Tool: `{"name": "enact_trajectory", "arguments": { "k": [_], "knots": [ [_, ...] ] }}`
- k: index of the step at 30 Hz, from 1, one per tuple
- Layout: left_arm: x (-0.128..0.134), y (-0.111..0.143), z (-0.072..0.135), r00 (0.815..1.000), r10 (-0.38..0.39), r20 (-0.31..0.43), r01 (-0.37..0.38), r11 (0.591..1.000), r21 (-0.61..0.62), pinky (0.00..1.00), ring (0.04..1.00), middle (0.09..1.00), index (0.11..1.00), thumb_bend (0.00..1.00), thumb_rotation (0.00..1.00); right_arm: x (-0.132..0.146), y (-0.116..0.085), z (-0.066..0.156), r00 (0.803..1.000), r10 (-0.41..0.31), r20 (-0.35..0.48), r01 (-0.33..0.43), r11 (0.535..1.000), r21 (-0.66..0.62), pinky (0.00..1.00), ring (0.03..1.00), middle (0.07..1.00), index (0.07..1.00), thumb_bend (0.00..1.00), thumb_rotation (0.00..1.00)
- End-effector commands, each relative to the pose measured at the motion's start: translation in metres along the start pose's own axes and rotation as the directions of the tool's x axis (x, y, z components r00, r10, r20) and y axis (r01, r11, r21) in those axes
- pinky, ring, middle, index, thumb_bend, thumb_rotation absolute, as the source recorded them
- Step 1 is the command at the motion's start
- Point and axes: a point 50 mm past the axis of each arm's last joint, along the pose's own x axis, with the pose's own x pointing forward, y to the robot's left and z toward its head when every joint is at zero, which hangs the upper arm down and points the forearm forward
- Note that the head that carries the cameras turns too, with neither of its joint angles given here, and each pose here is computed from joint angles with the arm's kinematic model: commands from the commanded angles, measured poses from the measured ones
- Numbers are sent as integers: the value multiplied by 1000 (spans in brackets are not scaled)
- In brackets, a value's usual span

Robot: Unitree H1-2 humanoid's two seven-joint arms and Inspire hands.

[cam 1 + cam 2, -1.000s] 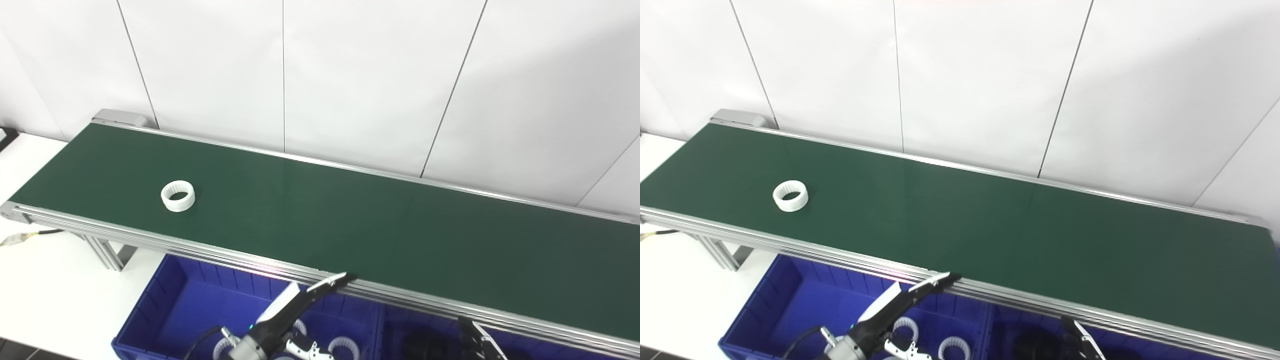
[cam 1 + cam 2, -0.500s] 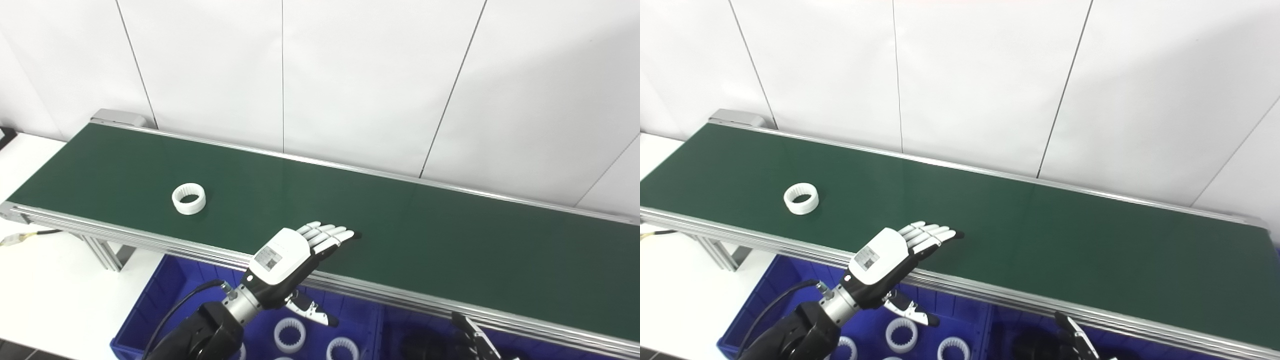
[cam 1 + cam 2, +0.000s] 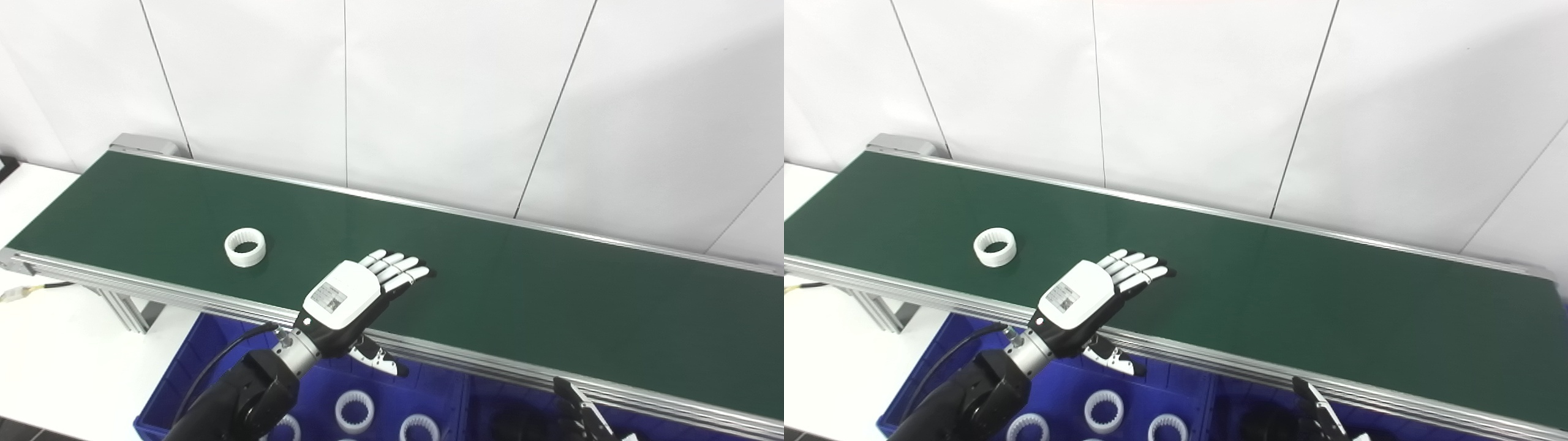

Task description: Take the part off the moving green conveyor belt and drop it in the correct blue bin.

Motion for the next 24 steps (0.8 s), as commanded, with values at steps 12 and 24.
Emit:
{"name": "enact_trajectory", "arguments": {
  "k": [12, 24],
  "knots": [
    [19, 30, -18, 996, 75, -56, -71, 995, 74, 946, 936, 943, 918, 780, 340, 7, -3, 5, 997, -28, 72, 27, 1000, 6, 772, 860, 894, 898, 682, 366],
    [37, 38, -34, 979, 114, -171, -107, 993, 49, 962, 934, 944, 927, 778, 388, 8, -3, 5, 996, -33, 81, 33, 999, 8, 775, 858, 891, 895, 674, 334]
  ]
}}
